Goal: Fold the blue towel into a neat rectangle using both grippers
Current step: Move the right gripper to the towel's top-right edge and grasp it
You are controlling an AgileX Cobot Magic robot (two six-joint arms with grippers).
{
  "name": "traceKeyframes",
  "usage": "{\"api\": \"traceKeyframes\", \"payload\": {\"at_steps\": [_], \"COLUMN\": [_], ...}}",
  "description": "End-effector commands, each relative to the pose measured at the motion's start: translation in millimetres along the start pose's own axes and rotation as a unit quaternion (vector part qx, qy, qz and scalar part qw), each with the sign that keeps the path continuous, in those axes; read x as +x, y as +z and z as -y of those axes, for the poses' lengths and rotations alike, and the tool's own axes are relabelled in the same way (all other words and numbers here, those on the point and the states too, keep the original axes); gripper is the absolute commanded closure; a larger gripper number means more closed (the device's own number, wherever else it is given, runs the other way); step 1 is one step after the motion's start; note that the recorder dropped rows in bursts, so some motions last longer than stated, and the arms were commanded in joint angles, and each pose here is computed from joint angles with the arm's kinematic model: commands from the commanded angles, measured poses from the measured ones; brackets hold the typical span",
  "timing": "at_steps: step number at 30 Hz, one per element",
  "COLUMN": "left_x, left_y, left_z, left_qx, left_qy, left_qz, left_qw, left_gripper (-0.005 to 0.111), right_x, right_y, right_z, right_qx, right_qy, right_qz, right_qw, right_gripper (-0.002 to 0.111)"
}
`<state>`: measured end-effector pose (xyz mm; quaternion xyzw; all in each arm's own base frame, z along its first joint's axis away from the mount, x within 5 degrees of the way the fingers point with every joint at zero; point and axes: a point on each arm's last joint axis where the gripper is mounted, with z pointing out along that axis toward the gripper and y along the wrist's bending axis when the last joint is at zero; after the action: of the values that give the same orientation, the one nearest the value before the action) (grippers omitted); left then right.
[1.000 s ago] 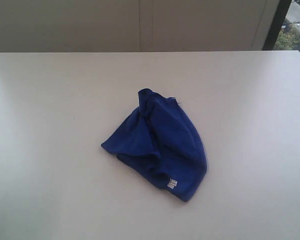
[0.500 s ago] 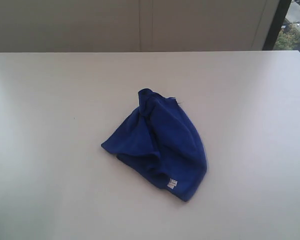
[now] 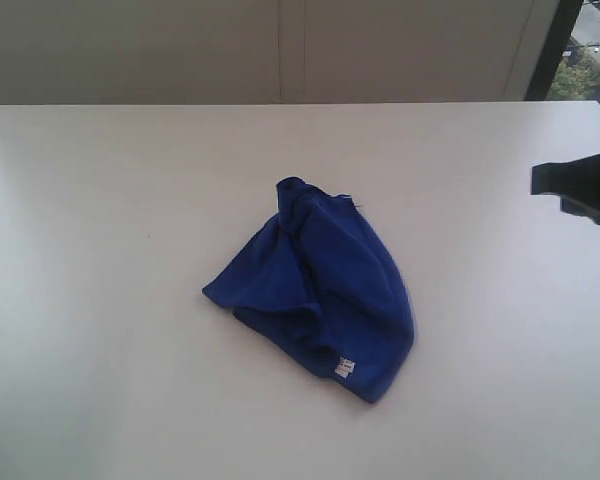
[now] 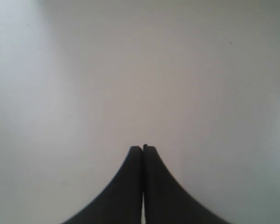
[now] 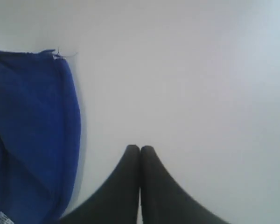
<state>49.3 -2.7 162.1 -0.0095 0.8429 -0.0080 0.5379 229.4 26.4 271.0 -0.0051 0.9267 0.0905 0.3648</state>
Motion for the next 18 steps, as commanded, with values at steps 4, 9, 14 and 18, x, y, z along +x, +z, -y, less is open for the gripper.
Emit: {"api": "traceKeyframes", "payload": {"at_steps": [4,9,14,18], "left_x": [2,2,2,2], "left_y": [1,1,1,1], "left_z": [0.2,0.2,0.2,0.2], "left_qx": [0.001,0.001,0.001,0.001], "left_qy": [-0.001,-0.001,-0.001,-0.001], "left_qz": [0.001,0.001,0.001,0.001], "left_qw": [1.000,1.000,1.000,1.000], "left_gripper": [0.107,0.107,0.107,0.107], "right_x": [-30,-49,-52,-50], "right_y": [71,116,164,196], "right_z": [-14,-23,-29,-29], "right_qx": [-0.110,-0.186,-0.261,-0.290], "right_qy": [0.000,0.011,0.022,0.037], "right_qz": [-0.057,-0.060,-0.059,-0.056], "right_qw": [0.992,0.981,0.963,0.955], "right_gripper": [0.108,0.108,0.106,0.090]}}
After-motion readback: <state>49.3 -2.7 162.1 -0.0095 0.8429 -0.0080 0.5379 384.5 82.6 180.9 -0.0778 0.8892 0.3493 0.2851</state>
